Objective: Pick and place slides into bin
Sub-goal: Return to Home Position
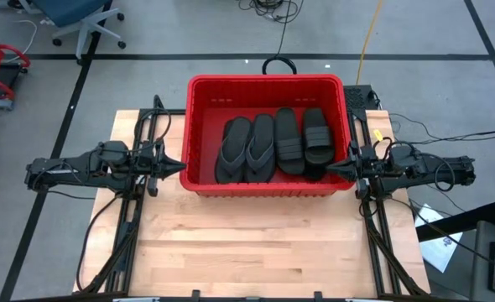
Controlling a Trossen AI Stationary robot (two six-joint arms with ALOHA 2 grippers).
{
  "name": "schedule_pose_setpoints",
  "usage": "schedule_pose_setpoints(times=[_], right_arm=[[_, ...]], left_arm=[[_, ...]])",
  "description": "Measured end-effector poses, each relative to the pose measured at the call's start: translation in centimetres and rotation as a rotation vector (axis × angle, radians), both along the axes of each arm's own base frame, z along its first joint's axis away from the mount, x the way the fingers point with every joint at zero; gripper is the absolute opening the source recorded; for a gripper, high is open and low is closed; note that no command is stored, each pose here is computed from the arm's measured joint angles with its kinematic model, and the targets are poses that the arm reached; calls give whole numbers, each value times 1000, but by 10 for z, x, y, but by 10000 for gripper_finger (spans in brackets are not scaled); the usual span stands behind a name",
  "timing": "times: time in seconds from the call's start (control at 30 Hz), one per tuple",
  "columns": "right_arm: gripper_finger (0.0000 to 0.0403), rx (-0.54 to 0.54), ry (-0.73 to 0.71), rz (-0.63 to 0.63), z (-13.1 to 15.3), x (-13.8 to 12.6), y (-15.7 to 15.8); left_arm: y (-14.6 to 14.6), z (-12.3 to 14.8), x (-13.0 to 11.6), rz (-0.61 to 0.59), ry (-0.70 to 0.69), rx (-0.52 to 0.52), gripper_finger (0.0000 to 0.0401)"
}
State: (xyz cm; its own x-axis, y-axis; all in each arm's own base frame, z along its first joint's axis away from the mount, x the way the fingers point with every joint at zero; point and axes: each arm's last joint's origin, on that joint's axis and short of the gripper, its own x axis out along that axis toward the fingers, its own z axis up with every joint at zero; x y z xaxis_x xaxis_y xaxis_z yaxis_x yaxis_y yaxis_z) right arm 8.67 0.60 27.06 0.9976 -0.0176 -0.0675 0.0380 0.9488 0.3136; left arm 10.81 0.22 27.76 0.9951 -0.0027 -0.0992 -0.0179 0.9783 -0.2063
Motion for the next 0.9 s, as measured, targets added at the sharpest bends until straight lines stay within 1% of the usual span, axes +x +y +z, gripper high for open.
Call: schedule_pose_setpoints(times=[0.2,0.47,0.6,0.9], right_arm=[[0,0,0,0,0,0,0],[0,0,0,0,0,0,0],[0,0,0,0,0,0,0],[0,0,0,0,0,0,0]], left_arm=[[0,0,0,0,0,0,2],[0,0,0,0,0,0,24],[0,0,0,0,0,0,28],[0,0,0,0,0,0,7]])
